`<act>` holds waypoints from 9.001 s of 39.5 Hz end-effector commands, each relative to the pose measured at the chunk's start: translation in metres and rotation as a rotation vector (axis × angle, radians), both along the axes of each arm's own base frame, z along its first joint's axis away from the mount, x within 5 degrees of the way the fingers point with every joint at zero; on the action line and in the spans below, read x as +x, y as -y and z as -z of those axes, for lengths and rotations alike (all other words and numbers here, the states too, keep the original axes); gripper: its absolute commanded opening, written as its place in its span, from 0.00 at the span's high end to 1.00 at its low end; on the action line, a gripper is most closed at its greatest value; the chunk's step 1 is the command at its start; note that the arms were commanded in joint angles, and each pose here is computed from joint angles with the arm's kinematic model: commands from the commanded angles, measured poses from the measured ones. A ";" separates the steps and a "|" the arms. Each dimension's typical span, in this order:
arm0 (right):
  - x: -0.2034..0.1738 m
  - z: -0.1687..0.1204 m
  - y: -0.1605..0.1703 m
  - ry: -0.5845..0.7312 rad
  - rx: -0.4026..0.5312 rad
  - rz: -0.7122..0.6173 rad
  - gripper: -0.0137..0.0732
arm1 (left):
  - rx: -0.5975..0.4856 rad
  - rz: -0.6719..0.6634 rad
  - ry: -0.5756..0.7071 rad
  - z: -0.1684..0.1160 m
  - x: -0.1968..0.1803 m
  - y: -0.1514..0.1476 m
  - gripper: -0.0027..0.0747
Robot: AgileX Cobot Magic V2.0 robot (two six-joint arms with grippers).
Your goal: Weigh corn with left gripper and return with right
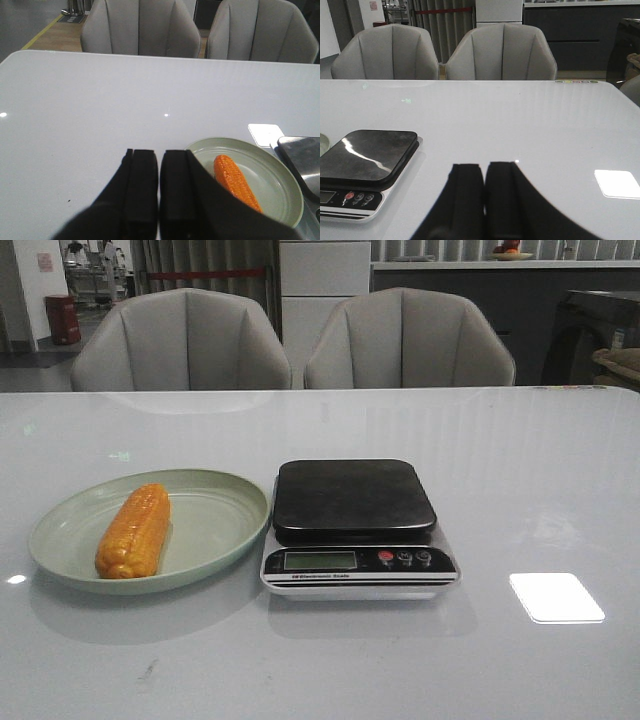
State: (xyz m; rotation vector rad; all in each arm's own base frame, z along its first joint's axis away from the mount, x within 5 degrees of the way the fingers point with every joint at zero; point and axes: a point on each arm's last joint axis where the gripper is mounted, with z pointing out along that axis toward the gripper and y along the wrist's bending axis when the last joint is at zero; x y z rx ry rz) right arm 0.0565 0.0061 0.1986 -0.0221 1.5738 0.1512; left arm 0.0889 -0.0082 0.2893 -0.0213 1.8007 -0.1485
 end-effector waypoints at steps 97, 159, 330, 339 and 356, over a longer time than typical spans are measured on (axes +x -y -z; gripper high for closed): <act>-0.001 -0.005 0.000 0.095 -0.009 0.001 0.67 | -0.037 0.388 -0.791 0.035 0.248 0.189 0.82; -0.001 -0.005 0.000 0.095 -0.009 0.001 0.67 | -0.038 0.562 -0.447 -0.055 0.153 0.187 0.30; 0.299 -0.050 -0.231 -1.236 0.134 0.054 0.21 | -0.008 0.533 0.188 -0.014 -0.066 0.005 0.82; 0.299 -0.043 -0.240 -1.255 0.169 0.024 0.61 | -0.008 0.533 0.188 -0.014 -0.066 0.005 0.82; 0.277 -0.070 -0.307 -1.073 0.163 -0.239 0.68 | -0.008 0.533 0.188 -0.014 -0.066 0.005 0.82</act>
